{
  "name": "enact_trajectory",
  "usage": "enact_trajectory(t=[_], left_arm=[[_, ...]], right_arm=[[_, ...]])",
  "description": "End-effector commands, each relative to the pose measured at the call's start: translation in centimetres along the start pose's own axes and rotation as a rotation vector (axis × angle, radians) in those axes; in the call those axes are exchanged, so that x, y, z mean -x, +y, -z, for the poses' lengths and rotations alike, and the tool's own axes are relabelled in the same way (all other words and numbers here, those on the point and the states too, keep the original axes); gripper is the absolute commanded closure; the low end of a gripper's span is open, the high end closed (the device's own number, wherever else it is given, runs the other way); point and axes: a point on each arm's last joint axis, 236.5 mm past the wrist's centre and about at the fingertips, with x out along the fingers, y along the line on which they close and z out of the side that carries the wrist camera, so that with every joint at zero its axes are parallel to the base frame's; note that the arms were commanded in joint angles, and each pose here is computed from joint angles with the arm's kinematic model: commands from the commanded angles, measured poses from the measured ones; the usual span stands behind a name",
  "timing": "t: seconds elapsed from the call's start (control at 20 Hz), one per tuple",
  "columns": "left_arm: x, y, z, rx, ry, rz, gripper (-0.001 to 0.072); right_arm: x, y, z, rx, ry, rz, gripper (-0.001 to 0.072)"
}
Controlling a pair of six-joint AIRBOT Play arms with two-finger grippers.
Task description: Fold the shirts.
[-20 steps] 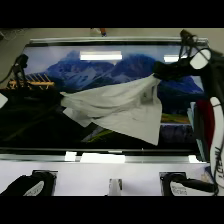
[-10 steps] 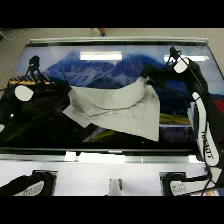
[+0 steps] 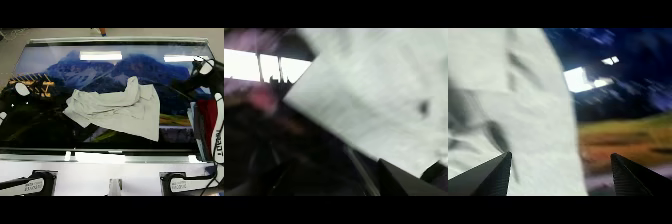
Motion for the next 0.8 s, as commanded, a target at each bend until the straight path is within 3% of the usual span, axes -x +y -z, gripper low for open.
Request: enact_trajectory(t=[0.0,0.1,0.25,0.75], left_arm=[[-2.2,1.4,3.2,0.192,0.095,0.101,0.0120],[-3.5,-0.1,2.5,0.258,0.042,0.173,0.0077],[-3.7,-2.0,-0.2,0.306,-0.070,0.241,0.0077],[-7.9,-4.0,-0.6,0.368,-0.053,0.259,0.0085]], right_arm=[[0.4,-4.5,4.1,-0.031,0.192,0.054,0.0048],[-0.3,-4.0,5.1,-0.019,0.225,0.037,0.0049],[-1.3,-2.6,6.5,0.024,0.264,0.006,0.0049],[-1.8,-1.5,6.7,0.061,0.261,-0.017,0.0049]])
